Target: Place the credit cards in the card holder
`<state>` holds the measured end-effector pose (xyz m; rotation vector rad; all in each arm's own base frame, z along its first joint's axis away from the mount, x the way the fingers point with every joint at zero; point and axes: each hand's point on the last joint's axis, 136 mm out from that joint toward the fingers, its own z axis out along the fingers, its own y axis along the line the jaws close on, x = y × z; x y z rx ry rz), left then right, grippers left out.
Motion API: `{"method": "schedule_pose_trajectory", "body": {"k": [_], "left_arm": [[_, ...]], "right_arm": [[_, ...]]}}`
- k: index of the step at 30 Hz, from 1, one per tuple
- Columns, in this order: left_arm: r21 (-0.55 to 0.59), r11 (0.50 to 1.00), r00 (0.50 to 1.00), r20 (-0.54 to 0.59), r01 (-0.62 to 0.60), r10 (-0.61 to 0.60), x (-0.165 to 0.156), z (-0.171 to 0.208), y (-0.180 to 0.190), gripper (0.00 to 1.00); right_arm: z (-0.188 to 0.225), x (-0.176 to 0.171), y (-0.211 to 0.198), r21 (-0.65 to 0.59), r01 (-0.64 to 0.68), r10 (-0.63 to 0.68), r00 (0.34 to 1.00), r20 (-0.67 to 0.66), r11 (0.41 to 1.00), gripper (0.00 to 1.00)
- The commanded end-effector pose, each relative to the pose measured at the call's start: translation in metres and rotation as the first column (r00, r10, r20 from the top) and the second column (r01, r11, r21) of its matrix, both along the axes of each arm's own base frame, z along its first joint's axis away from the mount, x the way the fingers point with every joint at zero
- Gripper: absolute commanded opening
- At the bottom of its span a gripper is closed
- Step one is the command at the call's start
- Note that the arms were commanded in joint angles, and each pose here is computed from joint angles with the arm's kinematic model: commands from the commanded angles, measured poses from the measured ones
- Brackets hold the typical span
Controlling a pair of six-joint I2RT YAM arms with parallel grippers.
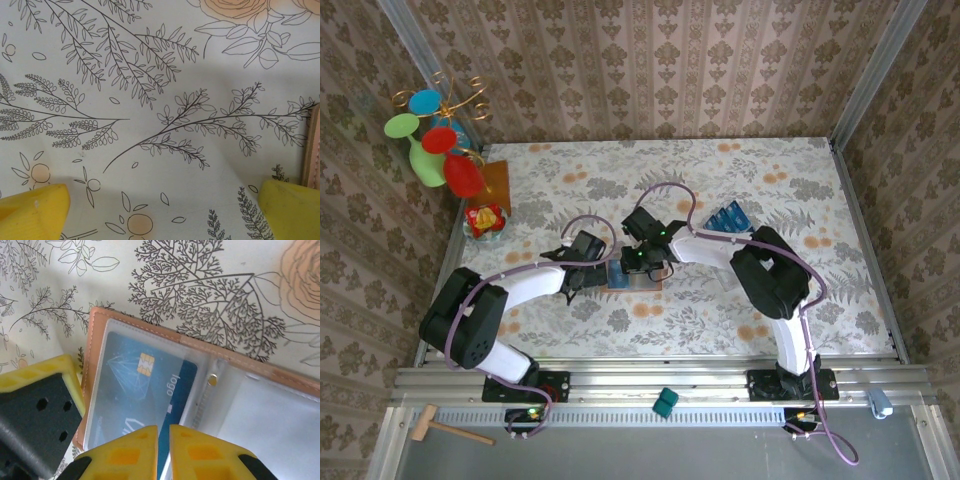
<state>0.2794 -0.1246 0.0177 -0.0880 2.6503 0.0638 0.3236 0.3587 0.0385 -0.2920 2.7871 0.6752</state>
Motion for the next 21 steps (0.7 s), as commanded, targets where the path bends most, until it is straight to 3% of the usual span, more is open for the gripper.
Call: {"method": "schedule_pose_trajectory", "body": {"k": [1, 21], "left_arm": [[0.010, 1.000, 0.999, -0.033, 0.029, -0.029, -0.006, -0.012, -0.002, 1.00], [0.008, 1.000, 0.999, -0.031, 0.030, -0.030, -0.007, -0.012, -0.002, 1.00]], "right_arm": [[0.010, -0.001, -0.007, 0.003, 0.022, -0.022, 1.000, 0.008, 1.000, 0.16], [-0.013, -0.008, 0.006, 0.007, 0.007, -0.007, 0.999, -0.044, 1.000, 0.16]]}}
